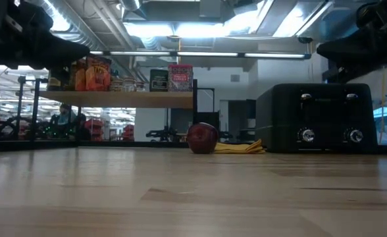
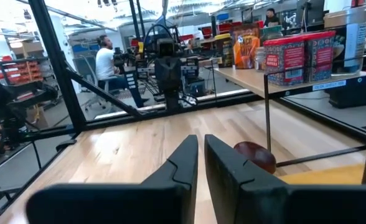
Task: Shelf spices
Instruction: Return to Home Position
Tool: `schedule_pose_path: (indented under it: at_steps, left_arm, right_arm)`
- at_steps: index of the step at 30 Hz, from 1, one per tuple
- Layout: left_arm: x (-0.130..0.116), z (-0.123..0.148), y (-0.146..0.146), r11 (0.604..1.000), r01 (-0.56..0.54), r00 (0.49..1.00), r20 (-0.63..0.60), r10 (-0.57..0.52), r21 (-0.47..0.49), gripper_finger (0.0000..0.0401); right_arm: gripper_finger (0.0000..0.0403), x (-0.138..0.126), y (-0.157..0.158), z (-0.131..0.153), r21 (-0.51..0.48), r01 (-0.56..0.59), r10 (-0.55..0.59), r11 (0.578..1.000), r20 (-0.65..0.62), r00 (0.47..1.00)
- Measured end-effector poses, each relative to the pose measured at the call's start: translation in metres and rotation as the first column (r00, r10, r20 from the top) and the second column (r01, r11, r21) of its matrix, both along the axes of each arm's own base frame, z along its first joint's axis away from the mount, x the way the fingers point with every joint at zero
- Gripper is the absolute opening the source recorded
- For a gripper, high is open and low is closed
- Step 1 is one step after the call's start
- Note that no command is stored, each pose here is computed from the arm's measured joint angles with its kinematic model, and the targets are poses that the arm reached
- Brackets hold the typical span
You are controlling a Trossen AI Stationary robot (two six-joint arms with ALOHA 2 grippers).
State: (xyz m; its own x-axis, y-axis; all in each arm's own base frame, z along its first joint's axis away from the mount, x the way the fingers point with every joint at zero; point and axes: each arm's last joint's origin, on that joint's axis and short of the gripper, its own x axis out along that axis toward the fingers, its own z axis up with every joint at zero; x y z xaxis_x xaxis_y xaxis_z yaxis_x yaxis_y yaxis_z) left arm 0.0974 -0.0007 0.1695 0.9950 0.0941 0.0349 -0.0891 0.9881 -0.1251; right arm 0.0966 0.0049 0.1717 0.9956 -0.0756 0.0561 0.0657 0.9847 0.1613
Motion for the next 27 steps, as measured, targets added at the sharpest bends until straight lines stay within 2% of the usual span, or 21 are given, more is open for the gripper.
schedule_pose_path:
  at_steps: [27]
  left_arm:
    - [0.0001,-0.0004,0.0000,1.000,0.000,1.000,-0.003,0.000,-0.003,0.0004]
  right_arm:
    - [0.0034,0.0007,0.0003,-0.0011,-0.002,-0.008,0.008,1.000,-0.009,1.000]
